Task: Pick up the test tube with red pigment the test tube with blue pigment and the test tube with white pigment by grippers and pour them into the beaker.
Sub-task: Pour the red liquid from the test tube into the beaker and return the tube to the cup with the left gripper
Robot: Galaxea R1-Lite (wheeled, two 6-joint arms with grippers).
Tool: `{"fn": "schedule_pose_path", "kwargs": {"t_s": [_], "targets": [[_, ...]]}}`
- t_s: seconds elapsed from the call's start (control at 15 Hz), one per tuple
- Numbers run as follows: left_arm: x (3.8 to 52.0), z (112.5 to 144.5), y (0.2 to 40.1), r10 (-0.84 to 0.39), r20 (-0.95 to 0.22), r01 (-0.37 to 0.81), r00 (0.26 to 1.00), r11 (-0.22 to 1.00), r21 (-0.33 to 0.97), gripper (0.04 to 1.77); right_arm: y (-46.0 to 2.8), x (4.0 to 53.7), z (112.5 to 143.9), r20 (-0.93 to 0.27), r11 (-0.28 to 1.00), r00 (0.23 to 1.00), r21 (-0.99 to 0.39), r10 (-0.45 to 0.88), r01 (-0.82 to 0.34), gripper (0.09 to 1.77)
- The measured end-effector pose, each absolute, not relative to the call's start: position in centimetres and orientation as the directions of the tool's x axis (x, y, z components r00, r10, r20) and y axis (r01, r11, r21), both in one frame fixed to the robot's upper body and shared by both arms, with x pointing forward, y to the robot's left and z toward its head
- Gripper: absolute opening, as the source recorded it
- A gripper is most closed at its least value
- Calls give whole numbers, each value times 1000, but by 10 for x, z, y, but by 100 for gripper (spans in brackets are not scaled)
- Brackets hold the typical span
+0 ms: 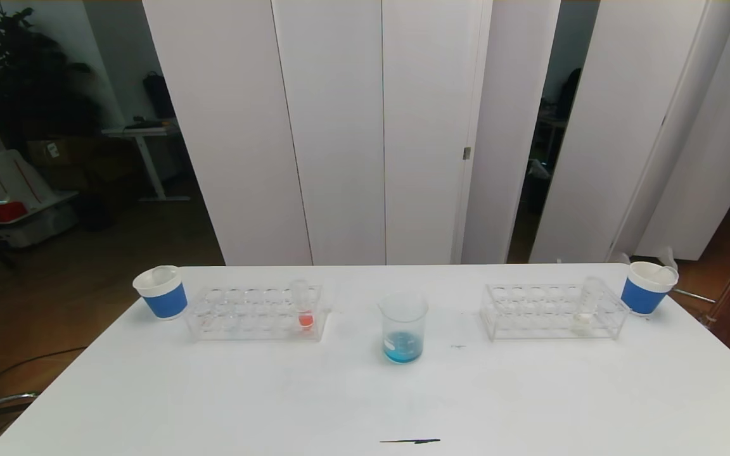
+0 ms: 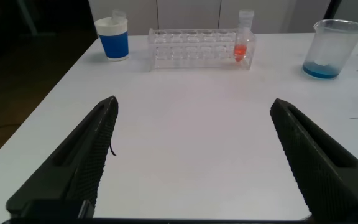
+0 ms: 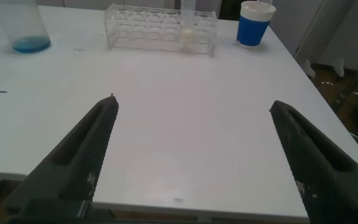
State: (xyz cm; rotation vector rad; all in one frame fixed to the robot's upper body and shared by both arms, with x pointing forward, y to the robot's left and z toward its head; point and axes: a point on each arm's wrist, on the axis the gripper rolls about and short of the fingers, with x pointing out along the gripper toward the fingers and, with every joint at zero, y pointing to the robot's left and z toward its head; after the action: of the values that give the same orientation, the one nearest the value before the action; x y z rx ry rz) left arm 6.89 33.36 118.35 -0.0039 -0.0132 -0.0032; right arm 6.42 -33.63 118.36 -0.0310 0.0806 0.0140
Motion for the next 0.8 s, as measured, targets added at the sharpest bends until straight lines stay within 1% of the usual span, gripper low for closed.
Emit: {"fn": "schedule_pose_path", "kwargs": {"t_s": [0.8], "targets": [[69, 1184, 334, -3, 12, 3, 1000, 1000, -4, 175, -336, 64, 1184, -80, 999, 997, -31, 13, -16, 175]]}}
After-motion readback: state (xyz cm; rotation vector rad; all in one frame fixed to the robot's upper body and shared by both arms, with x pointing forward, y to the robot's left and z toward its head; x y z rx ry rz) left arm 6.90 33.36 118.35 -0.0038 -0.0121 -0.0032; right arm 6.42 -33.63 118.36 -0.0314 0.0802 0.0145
